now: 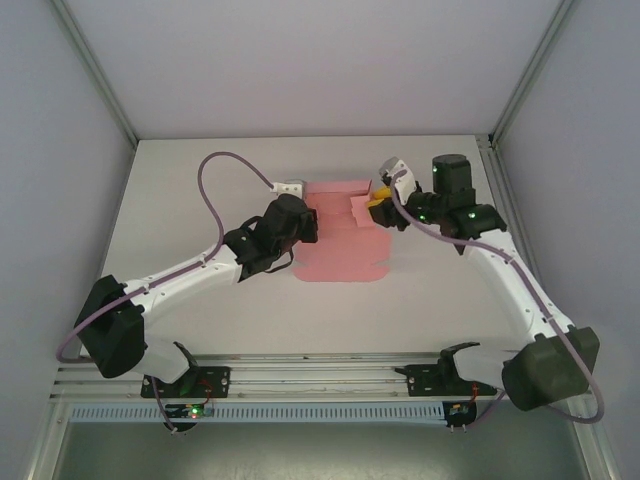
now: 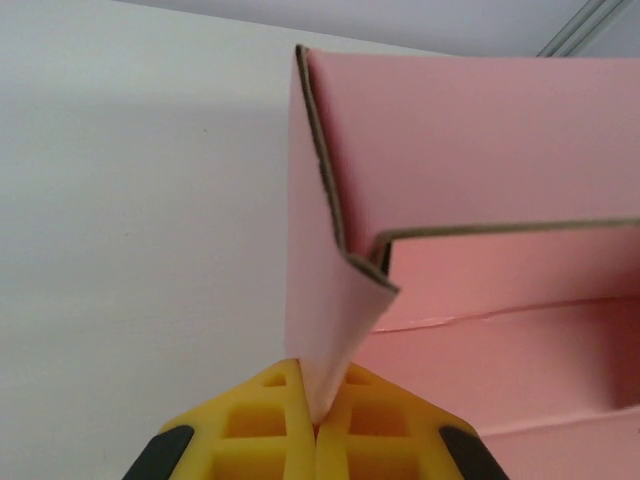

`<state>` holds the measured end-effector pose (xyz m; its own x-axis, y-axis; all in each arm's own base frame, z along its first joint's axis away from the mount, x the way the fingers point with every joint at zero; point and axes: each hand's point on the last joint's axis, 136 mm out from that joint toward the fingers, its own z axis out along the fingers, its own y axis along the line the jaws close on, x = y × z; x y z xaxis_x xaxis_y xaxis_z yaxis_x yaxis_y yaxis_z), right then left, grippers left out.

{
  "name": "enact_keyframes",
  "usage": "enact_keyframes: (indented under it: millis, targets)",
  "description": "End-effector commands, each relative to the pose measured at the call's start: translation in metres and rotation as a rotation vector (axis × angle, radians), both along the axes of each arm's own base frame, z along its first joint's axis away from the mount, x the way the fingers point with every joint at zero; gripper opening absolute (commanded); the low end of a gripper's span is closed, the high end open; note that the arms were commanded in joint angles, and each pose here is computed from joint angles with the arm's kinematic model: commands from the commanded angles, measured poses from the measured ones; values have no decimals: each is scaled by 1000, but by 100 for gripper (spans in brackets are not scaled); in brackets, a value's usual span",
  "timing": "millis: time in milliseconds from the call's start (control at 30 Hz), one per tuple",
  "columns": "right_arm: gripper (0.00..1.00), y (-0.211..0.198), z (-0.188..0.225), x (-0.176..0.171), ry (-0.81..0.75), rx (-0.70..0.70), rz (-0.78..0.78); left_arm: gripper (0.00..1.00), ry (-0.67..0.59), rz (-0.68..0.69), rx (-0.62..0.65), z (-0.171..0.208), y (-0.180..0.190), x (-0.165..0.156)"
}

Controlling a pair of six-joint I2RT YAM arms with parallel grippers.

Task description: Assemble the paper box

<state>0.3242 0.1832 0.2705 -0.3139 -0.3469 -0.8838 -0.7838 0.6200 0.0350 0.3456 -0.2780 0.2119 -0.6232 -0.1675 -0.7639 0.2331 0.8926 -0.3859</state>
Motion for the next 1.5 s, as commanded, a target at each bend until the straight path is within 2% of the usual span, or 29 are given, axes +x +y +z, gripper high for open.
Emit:
enact_keyframes:
  millis: [0, 67, 100, 133, 300, 400, 467, 500, 733, 833, 900, 967, 1100, 1167, 1233, 1300, 1333, 1367, 1467]
  targets:
    - [39, -24, -17, 32, -46, -63, -306, 0, -81, -62, -142, 45, -25, 1]
    - [38, -19, -20, 33, -72, -47, -299, 0, -80, -63, -142, 47, -27, 2]
    - [33, -15, -20, 32, -80, -35, -286, 0, -78, -64, -143, 47, -27, 2]
    - [32, -12, -20, 32, -84, -32, -274, 0, -74, -69, -141, 47, -28, 2]
    - [33, -8, -23, 45, -122, -75, -346, 0, -64, -95, -173, 51, -35, 0]
    - [18, -9, -23, 57, -163, -90, -412, 0, -56, -112, -192, 54, -42, -1]
    - [3, -18, -24, 68, -220, -152, -513, 0, -49, -114, -198, 55, -46, 0]
    - [0, -23, -24, 73, -259, -205, -570, 0, -44, -119, -197, 55, -48, -1]
    - [0, -79, -5, 91, -460, -536, -963, 0, 38, -33, -223, 56, -47, -2]
    - [0, -102, 7, 92, -560, -743, -1110, 0, 82, 8, -254, 55, -47, -5]
    - [0, -104, 15, 93, -620, -846, -1151, 0, 97, 39, -271, 53, -44, -4]
    - [0, -107, 19, 94, -630, -892, -1197, 0, 104, 58, -279, 52, -42, -3]
    - [0, -93, 13, 104, -654, -914, -1148, 0, 106, 87, -270, 49, -40, -1]
    - [0, -77, -1, 109, -646, -862, -1051, 0, 101, 108, -254, 45, -36, 1]
    - [7, -57, -11, 109, -574, -715, -917, 0, 91, 118, -250, 44, -34, 4]
    - [8, -27, -16, 101, -454, -412, -712, 0, 80, 120, -246, 43, -34, 5]
    - [12, -13, -12, 94, -405, -257, -612, 0, 75, 121, -241, 43, -33, 5]
    - [22, -3, -3, 84, -372, -95, -523, 0, 73, 121, -238, 42, -33, 6]
    - [37, 13, 21, 53, -299, 172, -283, 0, 49, 111, -209, 41, -31, 7]
